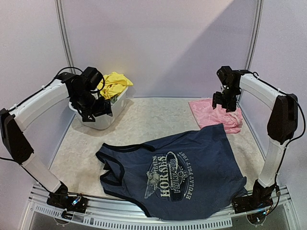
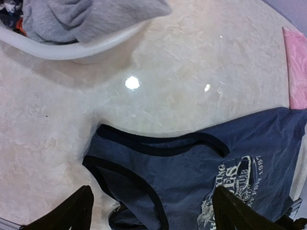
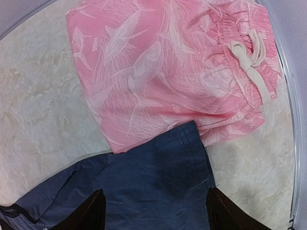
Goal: Fold and stack the mixed laundry pile
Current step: Flatten out the crumpled tank top at the center of the board, then move the flattened tank top to the center of the board.
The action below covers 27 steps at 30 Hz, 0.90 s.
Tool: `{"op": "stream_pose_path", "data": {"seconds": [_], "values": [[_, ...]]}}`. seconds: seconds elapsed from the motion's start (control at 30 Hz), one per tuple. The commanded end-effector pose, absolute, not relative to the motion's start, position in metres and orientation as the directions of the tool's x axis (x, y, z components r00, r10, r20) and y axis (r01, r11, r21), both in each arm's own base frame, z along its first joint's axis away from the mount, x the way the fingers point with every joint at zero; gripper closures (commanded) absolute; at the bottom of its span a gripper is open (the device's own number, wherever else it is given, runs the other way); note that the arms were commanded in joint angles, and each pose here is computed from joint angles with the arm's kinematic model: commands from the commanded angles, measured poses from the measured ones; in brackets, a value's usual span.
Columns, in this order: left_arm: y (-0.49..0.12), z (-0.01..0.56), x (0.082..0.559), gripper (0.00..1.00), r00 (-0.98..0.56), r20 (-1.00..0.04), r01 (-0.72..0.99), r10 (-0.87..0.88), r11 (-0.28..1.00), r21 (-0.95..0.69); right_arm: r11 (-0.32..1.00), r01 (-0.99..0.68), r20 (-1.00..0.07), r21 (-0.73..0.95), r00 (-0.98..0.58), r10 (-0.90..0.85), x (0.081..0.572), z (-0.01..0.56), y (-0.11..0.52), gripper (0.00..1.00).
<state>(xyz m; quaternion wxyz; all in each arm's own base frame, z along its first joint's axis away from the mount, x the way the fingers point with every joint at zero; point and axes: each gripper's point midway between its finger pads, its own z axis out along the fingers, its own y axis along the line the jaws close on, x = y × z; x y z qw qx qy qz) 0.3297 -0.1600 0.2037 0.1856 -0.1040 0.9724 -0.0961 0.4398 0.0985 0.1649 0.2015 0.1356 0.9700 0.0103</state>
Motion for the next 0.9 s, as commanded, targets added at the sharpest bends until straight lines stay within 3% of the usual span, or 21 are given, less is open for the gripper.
{"op": "stream_pose_path", "data": {"seconds": [0.0,0.2,0.33,0.63,0.87], "values": [[-0.202,0.210,0.311,0.18,-0.902,-0.424,0.140,0.083,0.985,-0.104,0.970,0.238,-0.379,0.036,-0.895,0.234,0.414,0.173,0.086,0.28],[-0.267,0.201,0.296,0.21,-0.768,-0.524,0.425,0.370,0.905,0.017,0.969,0.198,-0.383,0.145,-0.892,0.240,0.373,0.194,0.093,0.29],[-0.308,0.183,0.296,0.24,-0.701,-0.518,0.550,0.489,0.834,0.044,0.966,0.190,-0.358,0.173,-0.902,0.242,0.339,0.194,0.090,0.29],[-0.362,0.118,0.295,0.40,-0.586,-0.317,0.763,0.746,0.640,0.096,0.935,0.240,-0.336,0.260,-0.885,0.321,0.272,0.210,0.082,0.29],[-0.360,0.076,0.293,0.45,-0.530,-0.155,0.826,0.834,0.549,0.130,0.917,0.285,-0.320,0.277,-0.873,0.368,0.242,0.216,0.074,0.29]]}}
